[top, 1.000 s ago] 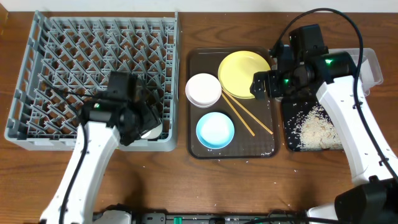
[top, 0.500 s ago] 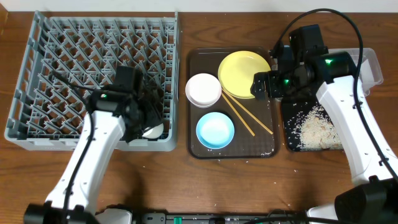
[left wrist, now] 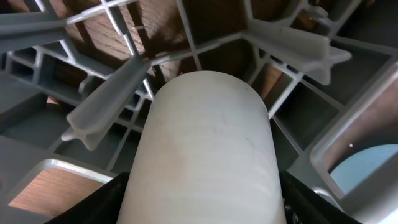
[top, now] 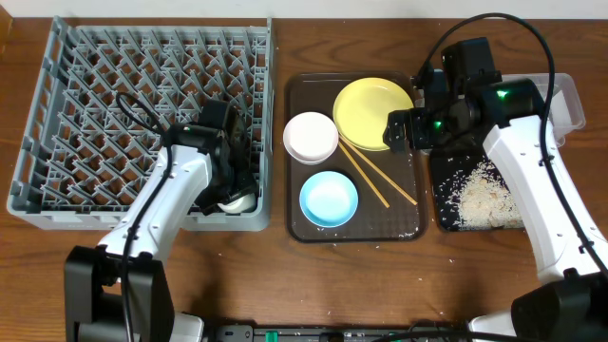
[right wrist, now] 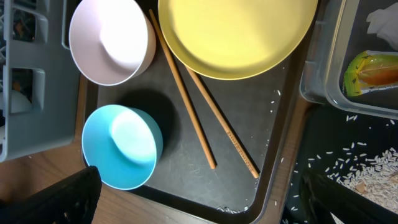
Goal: Sort waste into correct bins and load items into the dishwasher
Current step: 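Lower the white cup into the dish rack with the left gripper, then open the left gripper and withdraw it toward the blue bowl, then lower the left gripper onto the blue bowl rim and grasp it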
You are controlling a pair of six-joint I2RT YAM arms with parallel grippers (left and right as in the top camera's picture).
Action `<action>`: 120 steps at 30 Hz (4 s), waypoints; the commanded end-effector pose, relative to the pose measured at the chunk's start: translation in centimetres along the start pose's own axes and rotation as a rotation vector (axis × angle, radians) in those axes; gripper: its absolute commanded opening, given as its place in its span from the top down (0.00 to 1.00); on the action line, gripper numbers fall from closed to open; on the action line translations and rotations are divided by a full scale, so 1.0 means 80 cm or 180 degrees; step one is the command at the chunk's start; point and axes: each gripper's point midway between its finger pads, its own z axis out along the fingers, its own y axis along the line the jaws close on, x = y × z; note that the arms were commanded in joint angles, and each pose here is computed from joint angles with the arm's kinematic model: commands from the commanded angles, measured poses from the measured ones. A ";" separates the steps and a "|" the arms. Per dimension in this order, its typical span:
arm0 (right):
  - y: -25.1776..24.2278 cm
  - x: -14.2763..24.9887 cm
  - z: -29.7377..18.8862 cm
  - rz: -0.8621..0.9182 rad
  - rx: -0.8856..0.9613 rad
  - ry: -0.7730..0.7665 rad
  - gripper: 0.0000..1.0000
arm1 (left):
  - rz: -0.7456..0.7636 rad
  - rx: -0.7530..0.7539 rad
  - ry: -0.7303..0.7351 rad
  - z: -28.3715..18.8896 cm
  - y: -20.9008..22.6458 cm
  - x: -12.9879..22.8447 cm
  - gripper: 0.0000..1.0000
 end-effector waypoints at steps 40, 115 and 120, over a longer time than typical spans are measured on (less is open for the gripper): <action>0.034 -0.010 -0.005 -0.0201 -0.0083 -0.0157 0.01 | 0.0642 0.0870 -0.1029 -0.229 -0.053 0.023 0.16; -0.036 -0.024 -0.017 0.0627 0.0191 -0.0298 0.01 | 0.2196 -0.0006 -0.0310 -0.006 -0.180 0.070 0.43; -0.036 -0.024 -0.017 0.0630 0.0204 -0.0292 0.01 | 0.2162 -0.0077 -0.0437 0.006 -0.177 0.061 0.45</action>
